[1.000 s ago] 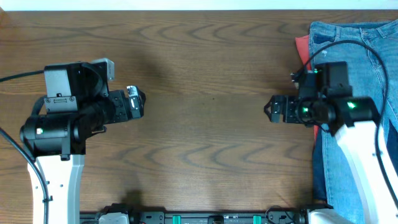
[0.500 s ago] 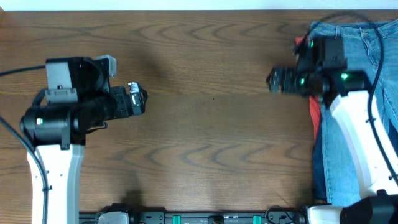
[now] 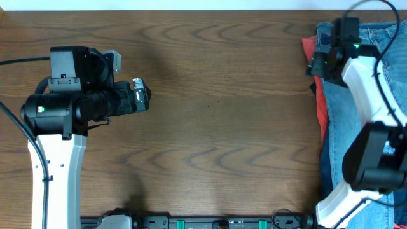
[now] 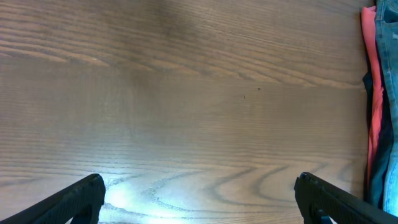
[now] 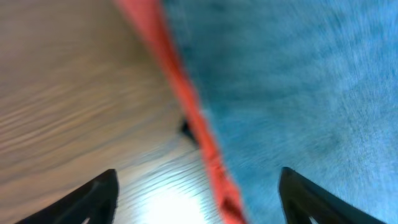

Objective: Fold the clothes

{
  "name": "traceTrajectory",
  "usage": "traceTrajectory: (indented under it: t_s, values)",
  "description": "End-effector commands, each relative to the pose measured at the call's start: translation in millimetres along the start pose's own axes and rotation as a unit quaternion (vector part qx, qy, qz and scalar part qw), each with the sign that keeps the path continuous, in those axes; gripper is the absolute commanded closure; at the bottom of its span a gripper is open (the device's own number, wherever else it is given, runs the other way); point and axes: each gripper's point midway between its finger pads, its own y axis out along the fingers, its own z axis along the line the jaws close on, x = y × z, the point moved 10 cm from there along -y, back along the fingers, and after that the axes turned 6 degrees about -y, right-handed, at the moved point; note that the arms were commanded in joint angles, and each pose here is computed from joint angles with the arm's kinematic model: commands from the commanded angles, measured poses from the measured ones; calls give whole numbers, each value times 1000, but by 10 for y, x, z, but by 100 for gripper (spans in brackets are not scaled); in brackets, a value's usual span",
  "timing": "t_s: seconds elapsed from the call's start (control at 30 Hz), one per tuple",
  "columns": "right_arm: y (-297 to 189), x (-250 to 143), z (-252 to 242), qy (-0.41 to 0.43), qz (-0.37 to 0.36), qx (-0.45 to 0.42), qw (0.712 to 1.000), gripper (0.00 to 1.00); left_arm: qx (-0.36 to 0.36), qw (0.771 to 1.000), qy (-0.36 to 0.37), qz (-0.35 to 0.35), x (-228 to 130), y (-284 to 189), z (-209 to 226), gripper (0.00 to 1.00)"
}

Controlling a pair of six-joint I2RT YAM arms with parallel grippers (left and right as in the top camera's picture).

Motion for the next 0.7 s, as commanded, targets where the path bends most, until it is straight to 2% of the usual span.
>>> traceTrajectory:
  t_s: [0.0,0.17,0.33,0.6,0.67]
  values:
    - [262,0,-157,39,30,4,999,25,3,1000,2,-12,28,-63,-26,2]
    - [529,-52,-180,29,57,-2,998,37,3,1000,2,-12,28,-63,-26,2]
    - [573,-81,-76,-19,60,-11,998,38,2,1000,3,-14,36,-61,-28,2]
    - [580,-94,-126,-26,56,-62,996,37,2,1000,3,-14,36,-61,-28,2]
    - [599,-118,-126,-27,59,-63,996,41,2,1000,3,-14,36,-61,-28,2]
